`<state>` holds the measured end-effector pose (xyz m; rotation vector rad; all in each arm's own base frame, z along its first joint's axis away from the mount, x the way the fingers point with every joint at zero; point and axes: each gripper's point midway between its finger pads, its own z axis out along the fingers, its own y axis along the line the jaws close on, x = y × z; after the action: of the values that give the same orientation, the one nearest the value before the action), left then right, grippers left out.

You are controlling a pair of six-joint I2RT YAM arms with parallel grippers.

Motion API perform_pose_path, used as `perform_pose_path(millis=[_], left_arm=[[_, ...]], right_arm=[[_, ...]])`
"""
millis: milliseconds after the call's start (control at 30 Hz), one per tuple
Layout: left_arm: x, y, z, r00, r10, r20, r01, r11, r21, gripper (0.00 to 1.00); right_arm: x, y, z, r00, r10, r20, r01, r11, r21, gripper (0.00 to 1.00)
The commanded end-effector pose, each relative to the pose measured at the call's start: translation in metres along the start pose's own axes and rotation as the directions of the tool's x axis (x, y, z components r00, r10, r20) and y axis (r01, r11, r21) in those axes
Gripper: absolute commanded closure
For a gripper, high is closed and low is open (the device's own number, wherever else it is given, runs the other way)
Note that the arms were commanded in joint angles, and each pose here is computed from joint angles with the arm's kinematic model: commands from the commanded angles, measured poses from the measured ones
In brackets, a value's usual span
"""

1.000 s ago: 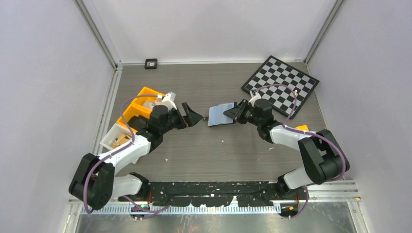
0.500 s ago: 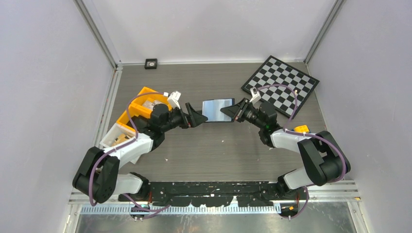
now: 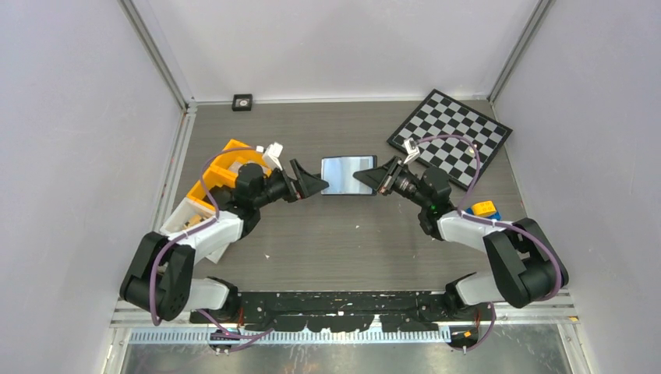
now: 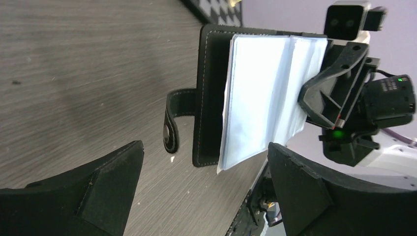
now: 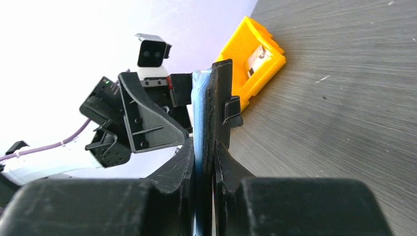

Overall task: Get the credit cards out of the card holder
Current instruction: Remove the credit card from the card holder.

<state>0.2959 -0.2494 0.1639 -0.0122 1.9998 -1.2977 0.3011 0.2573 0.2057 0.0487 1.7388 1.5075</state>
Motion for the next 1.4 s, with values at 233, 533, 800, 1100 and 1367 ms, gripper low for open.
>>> perform_pose_path(millis=[233,533,800,1100,1367], left_arm=[[-0.005,-0.071,0.002,0.999,0.017,-0.039,-0.002,0.927,0.375,0.03],[-0.008,-0.076,0.001,0.999,0.034,-0.019,-0.024,0.913,0.406,0.64],[-0.019,-0.043,-0.002,0.999,0.022,0.048,-0.033,0.967,0.254,1.0],[-0.019,-0.041,-0.002,0.998,0.034,0.045,-0.044,0.97,0.24,1.0],[-0.014,-0.047,0.002,0.999,0.038,0.018,-0.042,0.961,0.273,1.0]], right_arm=[[-0.011,0.056,0.0,1.0,-0.011,0.002,0.011,0.972,-0.235,1.0],[-0.007,0.038,0.009,1.0,0.018,-0.021,-0.022,0.982,-0.187,0.9],[-0.012,0.006,-0.001,0.998,-0.055,0.041,0.054,0.998,0.033,0.66],[-0.008,0.007,0.003,0.999,-0.048,0.015,0.048,0.999,0.012,0.91],[0.0,0.005,0.009,0.999,-0.044,-0.016,0.044,0.999,0.024,0.88]])
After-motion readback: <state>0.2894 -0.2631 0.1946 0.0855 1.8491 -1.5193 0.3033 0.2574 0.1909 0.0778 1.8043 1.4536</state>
